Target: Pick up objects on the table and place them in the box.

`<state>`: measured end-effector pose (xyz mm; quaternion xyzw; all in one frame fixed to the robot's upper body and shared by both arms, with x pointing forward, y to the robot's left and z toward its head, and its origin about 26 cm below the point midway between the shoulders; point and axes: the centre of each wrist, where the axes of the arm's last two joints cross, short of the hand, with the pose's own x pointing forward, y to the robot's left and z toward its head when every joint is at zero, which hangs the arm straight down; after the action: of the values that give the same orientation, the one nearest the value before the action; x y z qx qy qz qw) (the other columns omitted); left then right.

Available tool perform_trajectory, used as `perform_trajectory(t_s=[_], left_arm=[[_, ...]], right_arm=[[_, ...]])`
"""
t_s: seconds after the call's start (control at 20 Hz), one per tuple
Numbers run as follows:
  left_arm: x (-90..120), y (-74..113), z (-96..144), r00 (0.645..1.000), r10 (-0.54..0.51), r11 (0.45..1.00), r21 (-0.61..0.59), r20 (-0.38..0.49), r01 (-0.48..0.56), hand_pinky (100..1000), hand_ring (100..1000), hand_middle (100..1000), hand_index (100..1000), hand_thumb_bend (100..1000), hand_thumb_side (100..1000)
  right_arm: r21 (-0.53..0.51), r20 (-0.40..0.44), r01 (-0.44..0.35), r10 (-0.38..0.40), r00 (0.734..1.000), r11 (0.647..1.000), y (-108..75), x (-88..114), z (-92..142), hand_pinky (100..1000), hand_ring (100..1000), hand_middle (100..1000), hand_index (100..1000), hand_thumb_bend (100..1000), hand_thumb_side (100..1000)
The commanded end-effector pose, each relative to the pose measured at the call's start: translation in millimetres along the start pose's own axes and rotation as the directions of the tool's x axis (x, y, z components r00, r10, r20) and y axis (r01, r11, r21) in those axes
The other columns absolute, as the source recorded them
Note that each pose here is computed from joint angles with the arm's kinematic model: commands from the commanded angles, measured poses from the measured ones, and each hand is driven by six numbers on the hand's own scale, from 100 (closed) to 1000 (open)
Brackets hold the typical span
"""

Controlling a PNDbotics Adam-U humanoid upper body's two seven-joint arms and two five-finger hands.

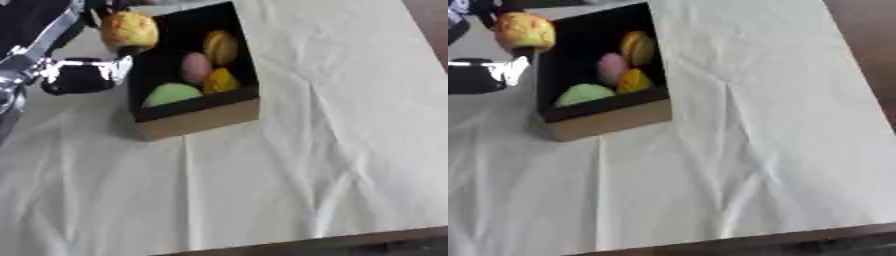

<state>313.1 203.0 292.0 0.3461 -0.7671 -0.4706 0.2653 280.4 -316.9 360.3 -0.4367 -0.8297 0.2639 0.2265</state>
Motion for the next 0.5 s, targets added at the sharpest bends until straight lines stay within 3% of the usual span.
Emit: perform_trajectory(t_s=[0.05,0.2,0.35,0.4,0.45,0.5], left_arm=[[9.2,-1.7,-17.4,1.0,0.015,1.0,-0.009,0.008,-0.015,579,615,611,659,158,203],[17.9,-6.7,-39.5,0.999,0.031,0.999,-0.028,-0.012,-0.031,578,616,612,659,171,203],[29.2,-10.5,-62.5,0.999,0.045,0.998,-0.048,-0.03,-0.046,596,639,637,692,262,233],[33.9,-12.0,-70.2,0.998,0.049,0.997,-0.06,-0.036,-0.051,603,649,652,722,302,251],[39.4,-13.3,-78.2,0.998,0.052,0.996,-0.072,-0.038,-0.055,640,692,703,827,412,298],[45.0,-15.7,-86.0,0.998,0.053,0.994,-0.089,-0.036,-0.056,655,711,723,860,442,313]], right_arm=[[-0.013,0.024,-0.01,0.01,1.0,1.0,-8.5,5.0,-4.3,844,832,743,857,100,623],[-0.016,0.024,-0.014,0.015,1.0,1.0,-9.2,4.7,-4.3,844,831,743,857,100,625],[-0.022,0.021,-0.022,0.022,1.0,1.0,-10.1,3.7,-3.6,843,831,742,857,100,628],[-0.023,0.019,-0.025,0.026,0.999,0.999,-10.4,3.2,-3.3,843,831,742,857,100,628],[-0.025,0.016,-0.03,0.03,0.999,0.999,-10.8,2.6,-2.9,843,831,742,857,100,628],[-0.028,0.013,-0.035,0.035,0.999,0.999,-11.3,1.9,-2.3,843,831,742,857,100,628]])
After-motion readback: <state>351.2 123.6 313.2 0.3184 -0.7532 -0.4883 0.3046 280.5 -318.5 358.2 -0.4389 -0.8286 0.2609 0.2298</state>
